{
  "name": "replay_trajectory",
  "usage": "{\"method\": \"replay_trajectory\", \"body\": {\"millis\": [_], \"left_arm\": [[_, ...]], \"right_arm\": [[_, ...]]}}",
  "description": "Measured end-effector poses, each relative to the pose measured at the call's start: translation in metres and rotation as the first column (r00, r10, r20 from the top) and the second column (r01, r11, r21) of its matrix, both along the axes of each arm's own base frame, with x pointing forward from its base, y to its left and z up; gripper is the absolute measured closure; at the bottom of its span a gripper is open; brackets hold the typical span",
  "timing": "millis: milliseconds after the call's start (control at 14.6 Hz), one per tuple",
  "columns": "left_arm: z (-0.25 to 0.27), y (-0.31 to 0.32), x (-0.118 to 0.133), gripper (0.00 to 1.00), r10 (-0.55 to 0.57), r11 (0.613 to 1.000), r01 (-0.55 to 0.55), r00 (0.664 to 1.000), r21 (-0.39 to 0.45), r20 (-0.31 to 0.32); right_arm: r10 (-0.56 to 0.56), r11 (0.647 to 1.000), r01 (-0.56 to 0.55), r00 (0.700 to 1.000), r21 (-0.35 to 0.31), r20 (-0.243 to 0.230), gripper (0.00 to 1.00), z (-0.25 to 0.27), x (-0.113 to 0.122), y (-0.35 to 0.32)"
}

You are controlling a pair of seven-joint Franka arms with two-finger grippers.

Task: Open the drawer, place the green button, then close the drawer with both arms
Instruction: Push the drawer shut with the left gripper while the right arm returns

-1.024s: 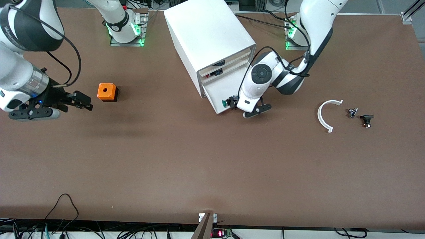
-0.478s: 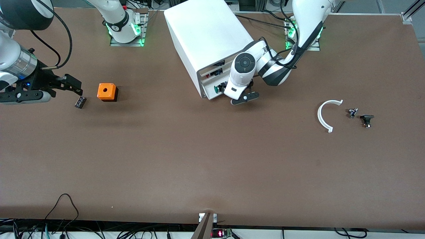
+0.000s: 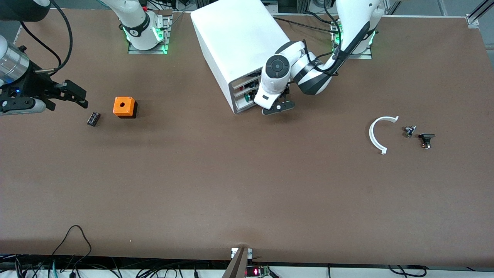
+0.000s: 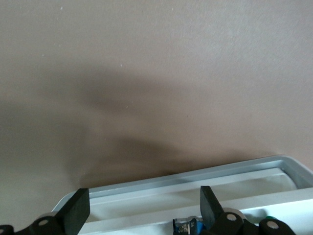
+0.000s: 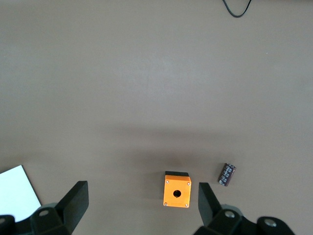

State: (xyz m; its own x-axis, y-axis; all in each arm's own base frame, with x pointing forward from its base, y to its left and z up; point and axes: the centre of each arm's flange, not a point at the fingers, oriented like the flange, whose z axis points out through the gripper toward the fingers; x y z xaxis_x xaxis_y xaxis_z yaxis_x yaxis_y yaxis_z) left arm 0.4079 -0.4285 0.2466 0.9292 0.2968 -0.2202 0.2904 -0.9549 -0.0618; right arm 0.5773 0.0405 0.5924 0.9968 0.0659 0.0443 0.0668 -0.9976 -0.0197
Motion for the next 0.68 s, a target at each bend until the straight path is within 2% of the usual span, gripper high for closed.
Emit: {"method": "replay_trajectory", "body": {"millis": [478, 683], "left_arm": [[0.002, -0.007, -0.01, 0.0, -0.015, 1.0, 0.015, 1.0, 0.006, -0.016], [0.01, -0.004, 0.0, 0.0, -0.006, 1.0, 0.006, 1.0, 0.01, -0.017]], "right_arm": [[-0.002, 1.0, 0.002, 1.0, -0.003, 0.0, 0.0, -0.004, 0.013, 0.0], [-0.008, 1.0, 0.008, 1.0, -0.001, 0.03, 0.0, 0.012, 0.014, -0.004]]}}
